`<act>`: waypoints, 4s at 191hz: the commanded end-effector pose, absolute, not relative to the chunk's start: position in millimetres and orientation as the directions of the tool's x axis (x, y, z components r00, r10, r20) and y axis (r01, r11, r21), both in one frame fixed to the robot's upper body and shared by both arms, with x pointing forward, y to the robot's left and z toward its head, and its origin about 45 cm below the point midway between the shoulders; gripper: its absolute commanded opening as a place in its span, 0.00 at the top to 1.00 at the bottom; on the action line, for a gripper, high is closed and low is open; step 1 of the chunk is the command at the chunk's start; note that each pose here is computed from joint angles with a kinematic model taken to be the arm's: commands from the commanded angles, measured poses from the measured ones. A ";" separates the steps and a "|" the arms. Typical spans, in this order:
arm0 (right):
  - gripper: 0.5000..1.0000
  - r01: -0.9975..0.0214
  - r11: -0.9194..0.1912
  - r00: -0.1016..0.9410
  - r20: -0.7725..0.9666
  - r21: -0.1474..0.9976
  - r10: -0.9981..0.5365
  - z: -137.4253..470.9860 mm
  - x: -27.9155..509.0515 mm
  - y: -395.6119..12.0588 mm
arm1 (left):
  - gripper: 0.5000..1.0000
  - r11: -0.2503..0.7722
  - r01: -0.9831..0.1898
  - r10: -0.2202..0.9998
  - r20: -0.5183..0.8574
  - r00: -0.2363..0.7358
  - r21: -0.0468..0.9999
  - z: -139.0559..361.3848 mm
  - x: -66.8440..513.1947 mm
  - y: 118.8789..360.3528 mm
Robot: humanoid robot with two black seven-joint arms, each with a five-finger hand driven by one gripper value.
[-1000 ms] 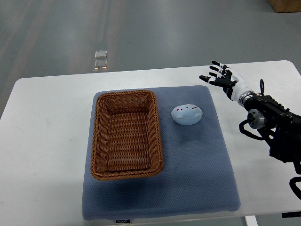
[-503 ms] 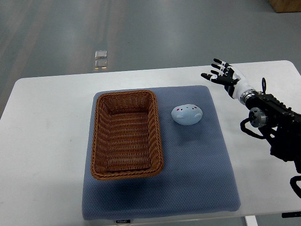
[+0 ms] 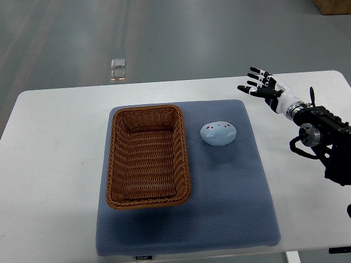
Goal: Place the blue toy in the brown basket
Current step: 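Reach the right hand over the pale blue plush toy, then close the right hand's fingers around the pale blue plush toy, then lift the toy with the right hand and carry it over the basket, then open the right hand to drop the toy into the basket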
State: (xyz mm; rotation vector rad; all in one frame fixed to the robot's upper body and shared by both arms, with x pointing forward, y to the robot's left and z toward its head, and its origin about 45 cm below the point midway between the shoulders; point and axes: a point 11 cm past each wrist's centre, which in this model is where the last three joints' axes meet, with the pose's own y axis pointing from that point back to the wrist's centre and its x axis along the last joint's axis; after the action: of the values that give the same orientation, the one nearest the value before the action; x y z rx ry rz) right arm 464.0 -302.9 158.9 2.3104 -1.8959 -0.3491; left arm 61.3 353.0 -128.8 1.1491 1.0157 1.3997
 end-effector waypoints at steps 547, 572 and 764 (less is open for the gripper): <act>1.00 -0.600 -0.626 0.707 0.696 0.498 -0.123 251.5 474.6 -219.2 | 0.00 -0.136 -0.194 0.991 0.133 -0.027 0.971 -127.8 65.5 355.3; 1.00 -0.582 -0.671 0.680 0.727 0.459 -0.093 276.5 479.3 -191.8 | 0.00 -0.136 -0.196 0.991 0.133 -0.026 0.971 -127.6 66.4 355.3; 0.19 -0.424 -0.784 0.741 0.672 0.454 -0.011 237.8 451.3 -72.1 | 0.00 -0.137 -0.193 0.991 0.135 -0.026 0.972 -127.9 64.5 355.5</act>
State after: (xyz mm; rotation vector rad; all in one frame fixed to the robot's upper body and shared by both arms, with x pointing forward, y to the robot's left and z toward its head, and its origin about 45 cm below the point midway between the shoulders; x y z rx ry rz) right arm 448.1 -62.3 239.1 2.3368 -0.2945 0.9106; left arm 64.4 355.5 -127.9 1.1531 1.0053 1.4050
